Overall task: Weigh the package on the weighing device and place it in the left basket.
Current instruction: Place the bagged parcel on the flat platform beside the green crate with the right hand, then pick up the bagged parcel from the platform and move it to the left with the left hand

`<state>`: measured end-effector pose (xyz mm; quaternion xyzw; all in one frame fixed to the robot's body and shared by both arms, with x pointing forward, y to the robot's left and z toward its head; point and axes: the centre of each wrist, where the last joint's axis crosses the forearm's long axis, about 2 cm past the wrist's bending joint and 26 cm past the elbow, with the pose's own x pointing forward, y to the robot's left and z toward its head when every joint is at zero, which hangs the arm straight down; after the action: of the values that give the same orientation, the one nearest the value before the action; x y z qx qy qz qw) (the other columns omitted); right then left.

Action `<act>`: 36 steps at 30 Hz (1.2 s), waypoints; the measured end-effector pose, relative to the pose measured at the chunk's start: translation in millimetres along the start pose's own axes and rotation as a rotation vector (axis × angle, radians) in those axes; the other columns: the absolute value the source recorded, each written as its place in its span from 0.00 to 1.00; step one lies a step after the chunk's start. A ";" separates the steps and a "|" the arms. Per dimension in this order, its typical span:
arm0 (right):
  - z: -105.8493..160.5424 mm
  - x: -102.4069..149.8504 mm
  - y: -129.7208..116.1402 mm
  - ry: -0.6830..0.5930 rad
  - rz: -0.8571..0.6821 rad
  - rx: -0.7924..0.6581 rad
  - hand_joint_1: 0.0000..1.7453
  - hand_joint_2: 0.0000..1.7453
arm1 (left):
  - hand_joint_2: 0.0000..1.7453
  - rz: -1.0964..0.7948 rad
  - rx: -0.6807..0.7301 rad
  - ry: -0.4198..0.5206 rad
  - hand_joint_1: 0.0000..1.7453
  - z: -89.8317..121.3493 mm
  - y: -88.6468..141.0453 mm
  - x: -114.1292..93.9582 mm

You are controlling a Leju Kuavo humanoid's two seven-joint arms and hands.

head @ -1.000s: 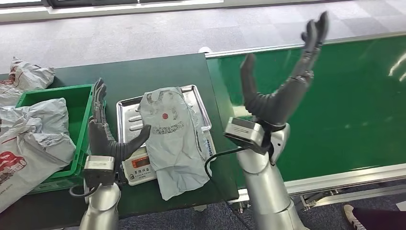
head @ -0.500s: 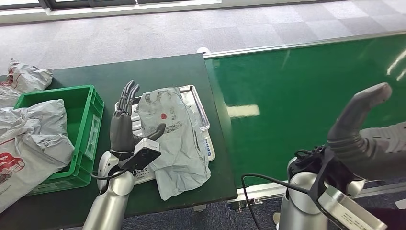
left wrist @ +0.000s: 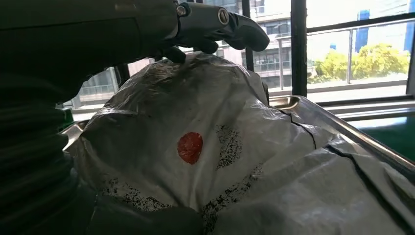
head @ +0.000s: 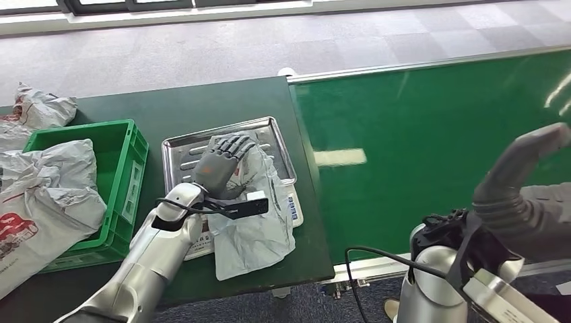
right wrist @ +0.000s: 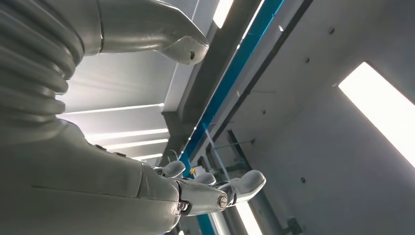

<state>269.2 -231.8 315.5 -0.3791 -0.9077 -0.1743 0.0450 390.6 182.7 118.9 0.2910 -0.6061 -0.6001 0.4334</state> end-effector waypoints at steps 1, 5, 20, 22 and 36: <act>1.4 -0.7 0.9 0.002 0.000 0.006 0.00 1.00 | 1.00 -0.010 -0.021 -0.014 0.00 -2.8 2.2 -2.1; 5.1 -2.4 3.2 0.005 0.007 0.027 0.00 1.00 | 1.00 -0.034 -0.076 -0.045 0.00 -10.6 8.1 -5.8; 10.1 -4.5 6.3 0.010 0.015 0.054 0.00 1.00 | 1.00 -0.036 -0.217 -0.083 1.00 -19.3 14.5 -10.6; 10.4 -4.7 6.5 0.013 0.013 0.054 0.00 1.00 | 1.00 -0.038 -0.224 -0.085 1.00 -20.0 15.6 -11.3; 11.6 -5.2 6.8 0.026 0.004 0.049 0.00 1.00 | 1.00 -0.009 -0.285 -0.106 1.00 -20.9 18.6 -17.2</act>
<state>278.2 -226.8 305.5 -0.3776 -0.9102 -0.1569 0.0665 419.8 189.9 132.1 0.1973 -0.5353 -0.6965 0.4352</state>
